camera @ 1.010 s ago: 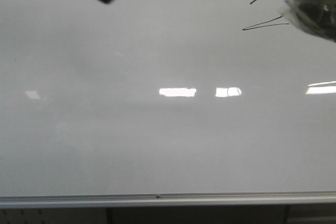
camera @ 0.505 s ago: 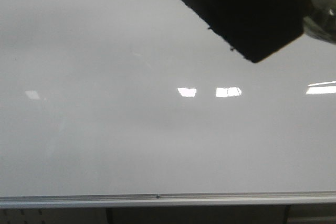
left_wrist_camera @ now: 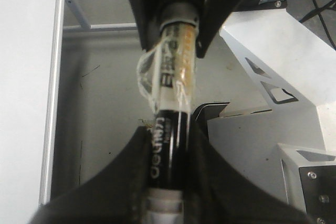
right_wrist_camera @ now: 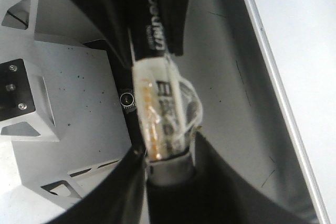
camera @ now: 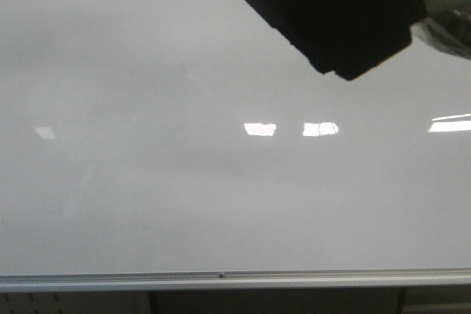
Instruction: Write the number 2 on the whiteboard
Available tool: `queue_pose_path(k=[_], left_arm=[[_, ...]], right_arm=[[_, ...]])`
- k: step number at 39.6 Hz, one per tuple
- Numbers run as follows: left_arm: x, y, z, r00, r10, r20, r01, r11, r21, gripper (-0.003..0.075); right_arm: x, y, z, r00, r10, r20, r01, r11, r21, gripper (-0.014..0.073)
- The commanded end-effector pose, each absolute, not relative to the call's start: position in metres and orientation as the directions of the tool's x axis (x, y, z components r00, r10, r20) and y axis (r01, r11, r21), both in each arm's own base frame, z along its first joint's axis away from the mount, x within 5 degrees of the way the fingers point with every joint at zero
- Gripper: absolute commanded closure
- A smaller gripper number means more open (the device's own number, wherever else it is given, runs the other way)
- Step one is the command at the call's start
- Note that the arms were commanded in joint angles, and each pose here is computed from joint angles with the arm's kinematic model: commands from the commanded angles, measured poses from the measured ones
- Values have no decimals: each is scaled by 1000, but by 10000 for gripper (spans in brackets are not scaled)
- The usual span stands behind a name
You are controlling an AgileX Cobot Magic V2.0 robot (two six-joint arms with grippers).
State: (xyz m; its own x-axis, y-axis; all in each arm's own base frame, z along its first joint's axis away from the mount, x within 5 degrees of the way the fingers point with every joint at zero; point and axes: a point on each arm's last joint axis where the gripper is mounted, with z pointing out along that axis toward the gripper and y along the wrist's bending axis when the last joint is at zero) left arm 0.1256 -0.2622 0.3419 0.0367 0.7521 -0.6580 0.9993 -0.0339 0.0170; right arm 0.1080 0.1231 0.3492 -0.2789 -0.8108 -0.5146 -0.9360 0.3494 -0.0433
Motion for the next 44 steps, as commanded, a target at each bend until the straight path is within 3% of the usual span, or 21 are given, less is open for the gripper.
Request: queue_pose_path(k=[1, 6, 12, 16, 23, 33, 39, 44], left_arm=[[125, -260, 365, 30, 681, -732, 998, 14, 53, 739], [129, -251, 368, 6, 713, -701, 991, 90, 101, 739], [141, -226, 377, -139, 729, -671, 917, 350, 191, 739], [145, -203, 381, -211, 699, -683, 824, 503, 261, 739], [166, -152, 373, -356, 559, -749, 616, 743, 262, 739], [215, -74, 349, -500, 146, -853, 251, 968, 18, 739], [232, -37, 335, -376, -76, -923, 94, 988, -119, 739], [236, -25, 316, -279, -132, -951, 63, 986, -156, 739]], right_arm=[[109, 117, 361, -293, -788, -541, -910, 403, -95, 183], [109, 93, 368, -394, -750, -532, -815, 553, -176, 146], [104, 60, 382, -503, -618, -604, -619, 745, -247, 146], [99, 48, 388, -527, -540, -656, -529, 813, -244, 148], [97, 45, 390, -522, -525, -672, -517, 821, -241, 148], [96, 47, 390, -521, -518, -678, -524, 821, -225, 148], [97, 48, 391, -508, -511, -693, -527, 821, -219, 148], [98, 49, 392, -498, -506, -705, -528, 821, -217, 148]])
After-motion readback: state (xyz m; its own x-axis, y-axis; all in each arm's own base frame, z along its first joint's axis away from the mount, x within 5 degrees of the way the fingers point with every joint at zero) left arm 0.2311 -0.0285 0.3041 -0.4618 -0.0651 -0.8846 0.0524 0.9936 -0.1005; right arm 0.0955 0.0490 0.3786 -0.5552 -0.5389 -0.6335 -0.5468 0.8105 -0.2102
